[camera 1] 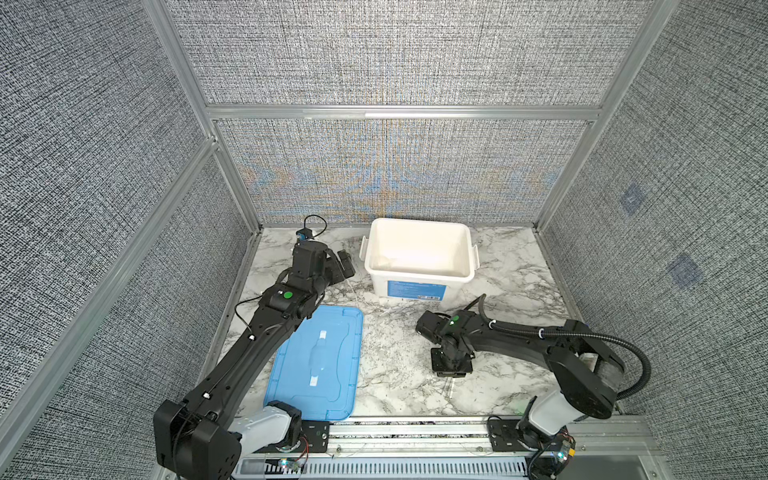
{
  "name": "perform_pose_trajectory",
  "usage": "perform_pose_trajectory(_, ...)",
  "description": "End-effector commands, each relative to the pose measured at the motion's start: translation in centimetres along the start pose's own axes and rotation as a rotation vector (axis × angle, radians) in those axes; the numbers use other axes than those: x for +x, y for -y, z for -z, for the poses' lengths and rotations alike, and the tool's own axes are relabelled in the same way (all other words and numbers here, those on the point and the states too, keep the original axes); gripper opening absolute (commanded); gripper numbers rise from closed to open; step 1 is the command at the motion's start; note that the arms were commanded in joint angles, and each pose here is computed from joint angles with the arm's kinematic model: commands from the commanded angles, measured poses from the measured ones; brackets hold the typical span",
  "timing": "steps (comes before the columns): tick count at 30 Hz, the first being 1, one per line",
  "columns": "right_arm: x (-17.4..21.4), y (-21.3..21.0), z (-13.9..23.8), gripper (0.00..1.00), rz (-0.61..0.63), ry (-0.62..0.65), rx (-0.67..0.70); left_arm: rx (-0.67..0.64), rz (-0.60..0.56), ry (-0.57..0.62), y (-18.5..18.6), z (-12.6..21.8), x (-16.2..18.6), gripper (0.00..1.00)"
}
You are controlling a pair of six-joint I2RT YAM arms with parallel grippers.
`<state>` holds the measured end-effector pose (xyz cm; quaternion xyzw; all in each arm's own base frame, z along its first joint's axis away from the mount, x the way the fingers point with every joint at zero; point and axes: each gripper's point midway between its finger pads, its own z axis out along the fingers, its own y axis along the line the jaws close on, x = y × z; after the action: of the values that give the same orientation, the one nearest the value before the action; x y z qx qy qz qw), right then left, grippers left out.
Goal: Organize the chemistry lab equipment
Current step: 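Lower the open right gripper onto a thin glass rod and close it, then lift the glass rod with the right gripper and carry it over the bin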
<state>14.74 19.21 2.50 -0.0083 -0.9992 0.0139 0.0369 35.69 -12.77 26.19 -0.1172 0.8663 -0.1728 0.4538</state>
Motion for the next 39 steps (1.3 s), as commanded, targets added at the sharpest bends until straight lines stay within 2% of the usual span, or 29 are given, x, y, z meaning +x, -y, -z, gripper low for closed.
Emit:
perform_pose_trajectory(1, 0.0, -0.2, 0.0, 0.33, -0.018, -0.008, -0.017, 0.000, -0.014, 0.008, -0.1, 0.3, -0.2, 0.99)
perform_pose_trajectory(14, -0.5, -0.4, -1.3, 0.29, -0.014, -0.010, -0.025, 0.007, -0.013, 0.001, -0.2, 0.5, 0.2, 0.99)
perform_pose_trajectory(27, -1.2, -1.3, -1.3, 0.07, 0.032, 0.017, -0.038, 0.001, 0.001, 0.014, -0.6, 0.7, 0.4, 0.99)
perform_pose_trajectory(32, -2.2, -1.5, -0.1, 0.01, 0.045, 0.075, -0.049, -0.003, 0.002, 0.005, -0.6, 0.7, 0.4, 0.99)
perform_pose_trajectory(39, -3.3, -1.8, 2.4, 0.00, 0.055, 0.190, -0.109, -0.006, 0.002, 0.007, -0.5, 0.7, 0.1, 0.99)
